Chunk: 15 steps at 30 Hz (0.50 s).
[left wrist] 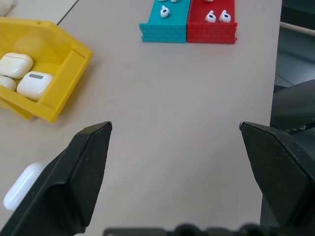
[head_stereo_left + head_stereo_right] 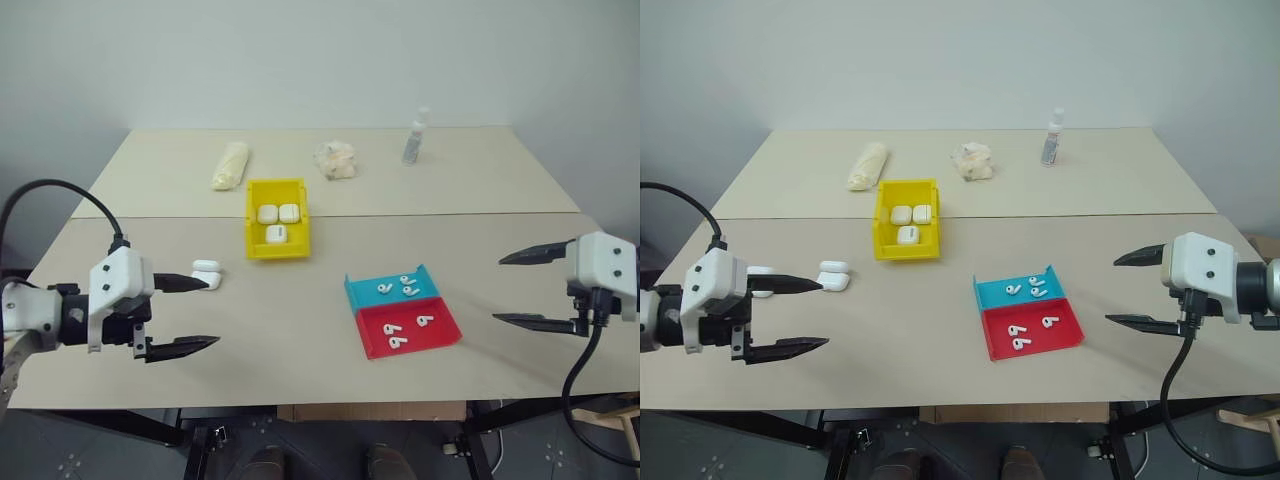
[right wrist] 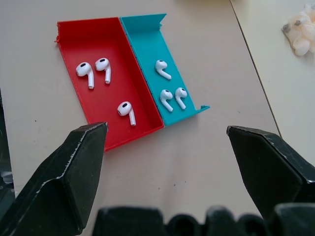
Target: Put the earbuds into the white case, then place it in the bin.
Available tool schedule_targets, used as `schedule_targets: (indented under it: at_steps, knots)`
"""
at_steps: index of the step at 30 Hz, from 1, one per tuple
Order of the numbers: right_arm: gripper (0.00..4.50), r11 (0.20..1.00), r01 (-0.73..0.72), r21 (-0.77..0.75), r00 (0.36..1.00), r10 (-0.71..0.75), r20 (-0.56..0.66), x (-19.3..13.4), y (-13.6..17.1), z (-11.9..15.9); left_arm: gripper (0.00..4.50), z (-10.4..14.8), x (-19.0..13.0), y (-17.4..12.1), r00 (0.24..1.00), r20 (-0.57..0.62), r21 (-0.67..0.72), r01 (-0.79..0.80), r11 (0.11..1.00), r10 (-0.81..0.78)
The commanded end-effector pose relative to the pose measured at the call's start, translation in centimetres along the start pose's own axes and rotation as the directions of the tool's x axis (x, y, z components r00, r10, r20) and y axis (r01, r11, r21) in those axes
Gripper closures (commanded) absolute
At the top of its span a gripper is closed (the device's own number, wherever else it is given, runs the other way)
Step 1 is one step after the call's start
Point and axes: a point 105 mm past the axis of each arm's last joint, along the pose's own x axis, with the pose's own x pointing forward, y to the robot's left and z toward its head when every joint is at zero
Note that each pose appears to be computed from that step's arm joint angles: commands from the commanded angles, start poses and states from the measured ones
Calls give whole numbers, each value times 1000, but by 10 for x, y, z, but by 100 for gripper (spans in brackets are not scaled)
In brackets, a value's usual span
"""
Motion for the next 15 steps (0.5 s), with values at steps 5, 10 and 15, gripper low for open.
schedule_targets:
  at_steps: [5, 10, 15]
  knots:
    - [3, 999, 11, -42, 1000, -11, 12, 1, -4, 5, 0, 9, -4, 6, 998, -19, 17, -64, 998, 64]
    - [3, 999, 13, -45, 1000, -13, 18, 5, -5, 5, 0, 8, -6, 5, 997, -32, 37, -71, 997, 72]
    - [3, 999, 12, -42, 1000, -11, 23, 8, -3, 4, 0, 3, -7, 21, 978, -55, -4, -204, 979, 203]
